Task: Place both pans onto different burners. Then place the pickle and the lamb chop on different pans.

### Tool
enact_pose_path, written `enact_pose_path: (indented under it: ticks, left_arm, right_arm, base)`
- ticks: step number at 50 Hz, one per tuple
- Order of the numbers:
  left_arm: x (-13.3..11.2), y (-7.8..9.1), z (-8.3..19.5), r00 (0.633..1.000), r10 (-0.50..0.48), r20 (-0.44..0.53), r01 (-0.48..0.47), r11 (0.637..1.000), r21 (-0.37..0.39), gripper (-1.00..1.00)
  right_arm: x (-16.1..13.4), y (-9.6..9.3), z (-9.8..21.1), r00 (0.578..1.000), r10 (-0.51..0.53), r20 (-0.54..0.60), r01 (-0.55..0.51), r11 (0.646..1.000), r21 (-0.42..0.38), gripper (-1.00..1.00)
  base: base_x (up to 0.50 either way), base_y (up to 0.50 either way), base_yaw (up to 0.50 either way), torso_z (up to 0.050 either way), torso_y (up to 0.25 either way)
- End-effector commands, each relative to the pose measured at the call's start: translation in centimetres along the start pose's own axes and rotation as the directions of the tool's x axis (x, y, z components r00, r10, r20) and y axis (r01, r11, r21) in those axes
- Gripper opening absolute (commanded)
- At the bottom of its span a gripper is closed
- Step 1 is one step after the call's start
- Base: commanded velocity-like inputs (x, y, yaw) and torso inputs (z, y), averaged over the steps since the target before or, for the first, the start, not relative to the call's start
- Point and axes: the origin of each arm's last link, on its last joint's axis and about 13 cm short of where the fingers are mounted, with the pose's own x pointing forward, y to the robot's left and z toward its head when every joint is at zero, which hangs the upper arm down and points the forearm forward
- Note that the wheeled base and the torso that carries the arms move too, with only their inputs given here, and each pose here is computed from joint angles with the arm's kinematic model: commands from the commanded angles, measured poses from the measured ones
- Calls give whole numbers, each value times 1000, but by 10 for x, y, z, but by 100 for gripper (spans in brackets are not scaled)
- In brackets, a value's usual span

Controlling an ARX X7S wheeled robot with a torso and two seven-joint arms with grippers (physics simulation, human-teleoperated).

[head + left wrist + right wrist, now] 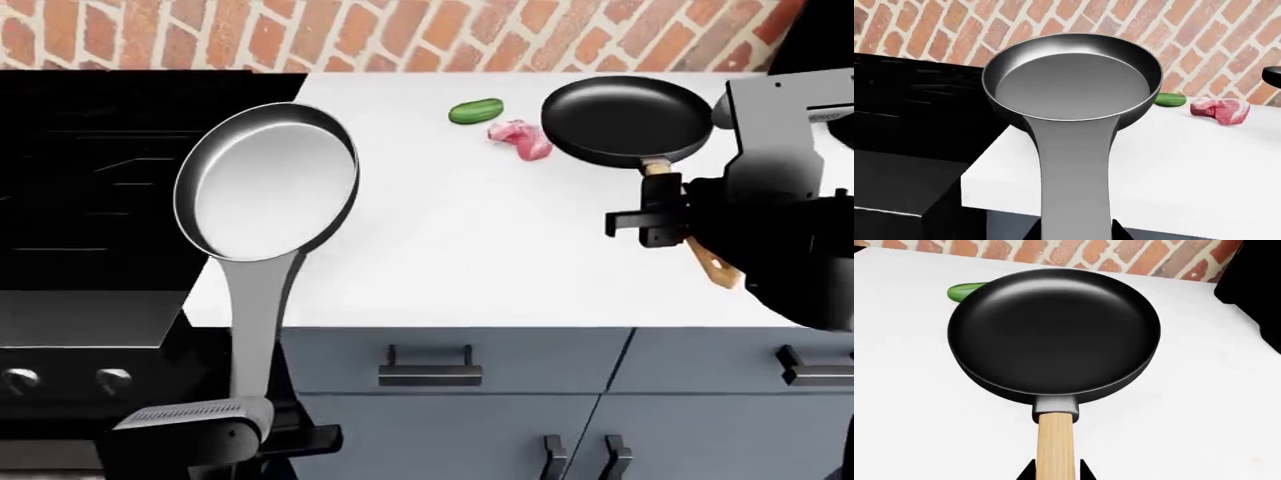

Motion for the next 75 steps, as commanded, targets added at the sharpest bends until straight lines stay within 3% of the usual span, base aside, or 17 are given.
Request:
enact_pose_path:
  ticks: [1,22,46,75]
  left_arm:
    - [5,1,9,995,-3,97,5,1000,-18,-100]
    - [7,4,10,996,8,89,-7,1000,-12,-100]
    - [30,-2,56,995,-53,85,39,985,167,-100]
    - [44,3,74,996,-34,79,18,980,196,-100]
  right_arm:
    - [-5,-1,8,995,-43,91,40,999,33,-100]
    - [-5,0,7,995,-46,92,43,999,29,-100]
    - [-2,1,5,995,-40,93,37,999,27,-100]
    - [-1,1,6,995,-42,91,40,999,24,-100]
  base:
    - [-270,500,0,0,0]
    - [-184,500,0,1,3]
    - [-86,500,0,1,4]
    - [-73,500,0,1,4]
